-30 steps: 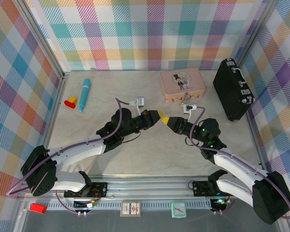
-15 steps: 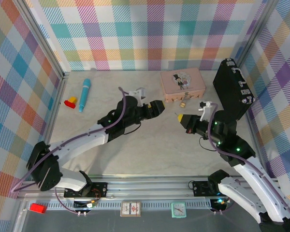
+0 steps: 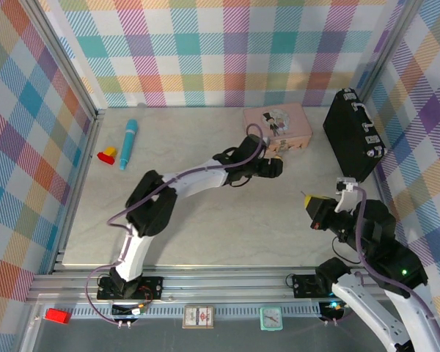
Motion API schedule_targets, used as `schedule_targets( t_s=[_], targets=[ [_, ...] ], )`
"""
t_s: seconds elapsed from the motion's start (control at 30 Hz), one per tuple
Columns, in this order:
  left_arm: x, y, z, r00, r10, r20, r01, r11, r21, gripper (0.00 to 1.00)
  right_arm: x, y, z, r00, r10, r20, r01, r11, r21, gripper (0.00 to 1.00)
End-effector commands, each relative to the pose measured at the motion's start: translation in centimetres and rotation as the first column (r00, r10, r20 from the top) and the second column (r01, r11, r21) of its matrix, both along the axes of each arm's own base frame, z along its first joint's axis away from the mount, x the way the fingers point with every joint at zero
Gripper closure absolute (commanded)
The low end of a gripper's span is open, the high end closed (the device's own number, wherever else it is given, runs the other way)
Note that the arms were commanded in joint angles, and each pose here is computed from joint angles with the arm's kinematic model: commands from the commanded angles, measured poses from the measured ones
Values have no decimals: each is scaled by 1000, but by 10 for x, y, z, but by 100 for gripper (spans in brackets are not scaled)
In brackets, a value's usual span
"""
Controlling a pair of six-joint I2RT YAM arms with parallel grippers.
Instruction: Unlock the padlock with the key
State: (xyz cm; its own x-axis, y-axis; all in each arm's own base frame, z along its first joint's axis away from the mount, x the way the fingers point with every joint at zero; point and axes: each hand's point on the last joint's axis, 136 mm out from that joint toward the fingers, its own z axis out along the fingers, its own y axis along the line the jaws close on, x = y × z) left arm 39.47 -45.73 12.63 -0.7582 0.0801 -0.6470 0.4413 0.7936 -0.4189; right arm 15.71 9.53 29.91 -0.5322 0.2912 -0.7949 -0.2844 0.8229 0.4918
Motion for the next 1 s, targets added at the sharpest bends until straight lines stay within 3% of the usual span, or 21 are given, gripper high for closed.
schedule_targets(
  t_s=[0.0, 0.27, 0.43, 0.67, 0.97],
  targets=[
    [16, -12, -6, 996, -44, 77, 37, 995, 89, 17, -7, -7, -7, 1000, -12, -10, 12, 1000, -8, 100],
    [63, -36, -51, 990, 6, 141, -30, 986, 165, 21, -14, -6, -17, 1000, -2, -22, 2, 1000, 29, 100],
    [83, -41, -64, 991, 74, 116, -94, 979, 179, 24, -15, -1, -26, 999, 15, -44, -12, 999, 50, 100],
    [105, -34, -78, 979, 177, 97, -188, 975, 117, 27, -14, 2, -34, 998, 26, -61, -23, 998, 55, 100],
    [113, -53, -86, 982, 179, 54, -178, 984, -11, 38, -14, 5, -43, 996, 35, -83, -30, 997, 70, 100]
  ],
)
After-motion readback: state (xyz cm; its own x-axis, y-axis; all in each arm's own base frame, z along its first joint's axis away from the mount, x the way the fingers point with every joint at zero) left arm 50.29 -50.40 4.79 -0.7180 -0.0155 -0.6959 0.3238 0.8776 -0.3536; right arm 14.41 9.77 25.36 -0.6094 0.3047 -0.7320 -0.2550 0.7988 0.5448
